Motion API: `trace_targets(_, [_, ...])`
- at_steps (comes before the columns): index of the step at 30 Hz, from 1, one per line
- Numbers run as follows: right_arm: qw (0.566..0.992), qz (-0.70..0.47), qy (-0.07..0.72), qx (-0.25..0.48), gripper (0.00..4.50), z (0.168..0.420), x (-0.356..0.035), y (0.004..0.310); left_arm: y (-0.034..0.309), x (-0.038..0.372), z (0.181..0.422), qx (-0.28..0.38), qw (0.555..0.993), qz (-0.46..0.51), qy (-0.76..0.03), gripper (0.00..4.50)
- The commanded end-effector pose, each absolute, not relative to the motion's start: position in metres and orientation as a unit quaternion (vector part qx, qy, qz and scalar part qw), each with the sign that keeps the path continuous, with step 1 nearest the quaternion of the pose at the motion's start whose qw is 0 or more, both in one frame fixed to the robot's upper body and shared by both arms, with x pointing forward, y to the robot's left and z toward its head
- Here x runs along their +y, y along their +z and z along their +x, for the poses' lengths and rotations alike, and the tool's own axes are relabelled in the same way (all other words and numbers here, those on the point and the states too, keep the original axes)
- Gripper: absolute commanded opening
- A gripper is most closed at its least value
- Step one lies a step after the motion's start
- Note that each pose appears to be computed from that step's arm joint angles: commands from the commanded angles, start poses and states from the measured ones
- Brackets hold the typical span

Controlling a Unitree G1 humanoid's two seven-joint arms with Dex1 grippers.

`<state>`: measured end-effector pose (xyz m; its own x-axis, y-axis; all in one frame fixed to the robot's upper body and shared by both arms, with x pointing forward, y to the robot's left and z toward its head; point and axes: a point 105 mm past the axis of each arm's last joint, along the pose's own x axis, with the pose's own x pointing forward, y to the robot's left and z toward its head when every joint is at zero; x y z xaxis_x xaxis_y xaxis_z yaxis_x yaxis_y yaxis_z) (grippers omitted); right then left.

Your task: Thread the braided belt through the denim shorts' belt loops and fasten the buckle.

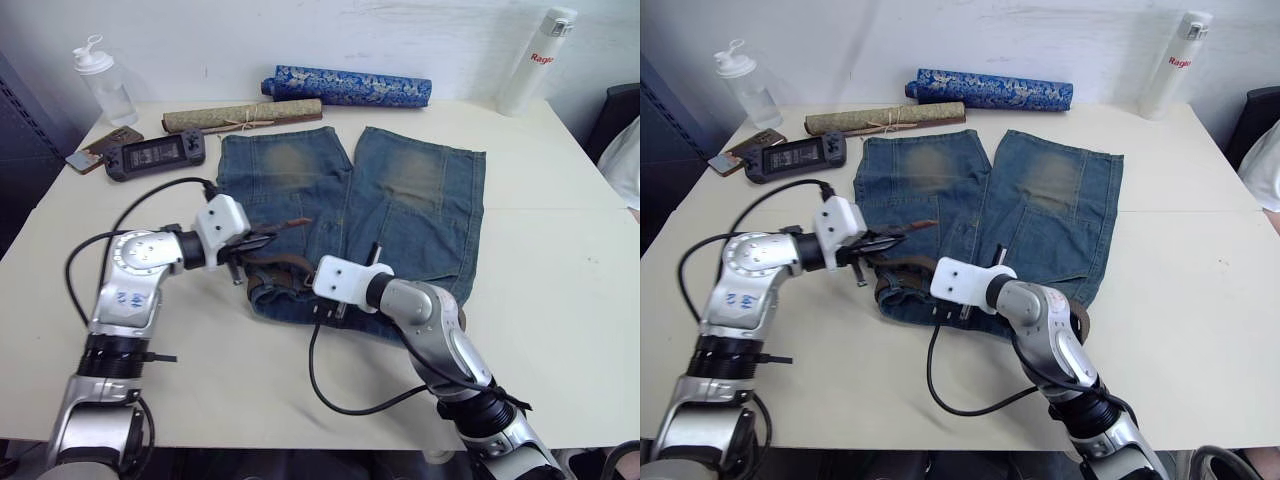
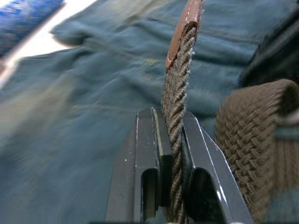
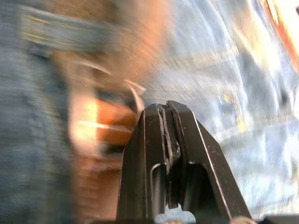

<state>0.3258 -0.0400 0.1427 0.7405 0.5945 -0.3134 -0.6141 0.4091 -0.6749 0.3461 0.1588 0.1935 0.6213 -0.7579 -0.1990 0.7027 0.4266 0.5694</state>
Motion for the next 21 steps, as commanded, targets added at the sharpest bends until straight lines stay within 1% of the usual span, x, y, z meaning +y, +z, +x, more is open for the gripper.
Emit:
trace_targets(1, [0.863, -0.351, 0.363, -0.012, 0.07, 0.318, -0.041, 0.169, 0.203, 0.164, 0.333, -0.068, 0.813, 0.390, -0.427, 0.00])
trace_targets(5, [0.875, -0.307, 0.374, -0.010, 0.07, 0.306, -0.042, 0.179, 0.182, 0.177, 0.322, -0.048, 0.763, 0.472, -0.439, 0.00])
trace_targets(7, [0.877, -0.295, 0.380, -0.010, 0.07, 0.301, -0.042, 0.182, 0.178, 0.176, 0.319, -0.049, 0.753, 0.480, -0.448, 0.00])
trace_targets(11, [0.882, -0.273, 0.383, -0.012, 0.07, 0.291, -0.048, 0.187, 0.175, 0.170, 0.318, -0.057, 0.749, 0.477, -0.457, 0.00])
trace_targets(14, [0.881, -0.260, 0.396, -0.016, 0.97, 0.281, -0.051, 0.188, 0.173, 0.168, 0.318, -0.058, 0.750, 0.475, -0.457, 0.00])
trace_targets(15, [0.874, -0.258, 0.411, -0.011, 1.37, 0.275, -0.051, 0.185, 0.173, 0.168, 0.318, -0.059, 0.751, 0.472, -0.458, 0.00])
trace_targets(17, [0.860, -0.270, 0.433, -0.005, 2.31, 0.264, -0.049, 0.177, 0.172, 0.168, 0.318, -0.059, 0.754, 0.467, -0.457, 0.00])
trace_targets(18, [0.854, -0.279, 0.439, -0.005, 2.87, 0.261, -0.048, 0.174, 0.172, 0.169, 0.318, -0.058, 0.756, 0.466, -0.456, 0.00])
trace_targets(19, [0.849, -0.289, 0.442, -0.008, 3.27, 0.259, -0.047, 0.171, 0.171, 0.170, 0.318, -0.057, 0.756, 0.467, -0.456, 0.00])
trace_targets(21, [0.839, -0.309, 0.448, -0.009, 4.26, 0.257, -0.045, 0.164, 0.174, 0.172, 0.320, -0.059, 0.761, 0.462, -0.451, 0.00])
